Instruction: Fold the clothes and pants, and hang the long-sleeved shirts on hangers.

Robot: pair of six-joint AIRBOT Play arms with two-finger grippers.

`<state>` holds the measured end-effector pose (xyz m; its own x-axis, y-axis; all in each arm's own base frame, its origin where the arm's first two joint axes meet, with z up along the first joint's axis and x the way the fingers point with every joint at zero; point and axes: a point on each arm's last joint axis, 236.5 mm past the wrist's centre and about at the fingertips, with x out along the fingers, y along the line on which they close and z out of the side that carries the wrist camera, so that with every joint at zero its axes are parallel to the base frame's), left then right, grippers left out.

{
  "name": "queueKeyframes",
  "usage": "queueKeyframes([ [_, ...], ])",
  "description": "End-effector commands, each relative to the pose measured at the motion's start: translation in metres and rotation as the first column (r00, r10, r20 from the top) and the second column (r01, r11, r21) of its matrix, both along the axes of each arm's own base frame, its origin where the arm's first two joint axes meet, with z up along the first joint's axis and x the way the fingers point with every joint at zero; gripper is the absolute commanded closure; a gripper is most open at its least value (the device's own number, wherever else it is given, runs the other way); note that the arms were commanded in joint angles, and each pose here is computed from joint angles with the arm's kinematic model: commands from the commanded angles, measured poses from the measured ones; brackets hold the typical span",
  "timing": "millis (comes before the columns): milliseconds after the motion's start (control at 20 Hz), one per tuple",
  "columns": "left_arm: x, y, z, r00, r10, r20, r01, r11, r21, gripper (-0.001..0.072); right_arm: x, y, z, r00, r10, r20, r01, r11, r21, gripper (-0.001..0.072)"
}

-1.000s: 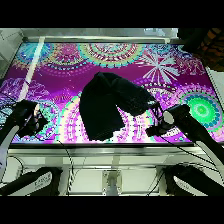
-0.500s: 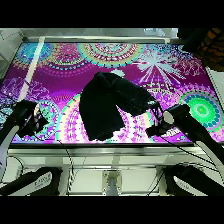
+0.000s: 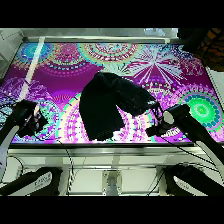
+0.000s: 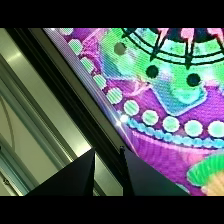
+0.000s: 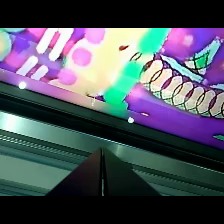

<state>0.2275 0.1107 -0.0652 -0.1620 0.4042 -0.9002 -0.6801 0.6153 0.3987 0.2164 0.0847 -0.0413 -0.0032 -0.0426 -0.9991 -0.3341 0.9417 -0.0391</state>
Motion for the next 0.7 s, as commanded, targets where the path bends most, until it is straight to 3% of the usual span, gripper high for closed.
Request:
queueKeyframes([
  [0, 0.000, 0.000, 0.000, 1.000, 0.001, 0.000, -0.001, 1.000, -0.003, 0.0500, 0.000, 0.000, 0.000, 1.000, 0.000, 0.002, 0.000, 1.000, 0.001, 0.0699],
  [450, 0.058, -0.006, -0.005, 0.970, -0.119, 0.214, 0.127, 0.992, -0.022, 0.0500, 0.025, 0.017, 0.002, 0.995, -0.007, 0.104, 0.000, 0.997, 0.072, 0.0698],
  [600, 0.061, -0.007, -0.005, 0.967, -0.122, 0.225, 0.131, 0.991, -0.023, 0.0500, 0.058, 0.017, 0.007, 0.969, 0.034, 0.245, -0.051, 0.997, 0.063, 0.0698],
  [650, 0.061, -0.007, -0.005, 0.966, -0.124, 0.227, 0.132, 0.991, -0.022, 0.0500, 0.072, 0.017, 0.011, 0.952, 0.037, 0.304, -0.058, 0.997, 0.058, 0.0663],
])
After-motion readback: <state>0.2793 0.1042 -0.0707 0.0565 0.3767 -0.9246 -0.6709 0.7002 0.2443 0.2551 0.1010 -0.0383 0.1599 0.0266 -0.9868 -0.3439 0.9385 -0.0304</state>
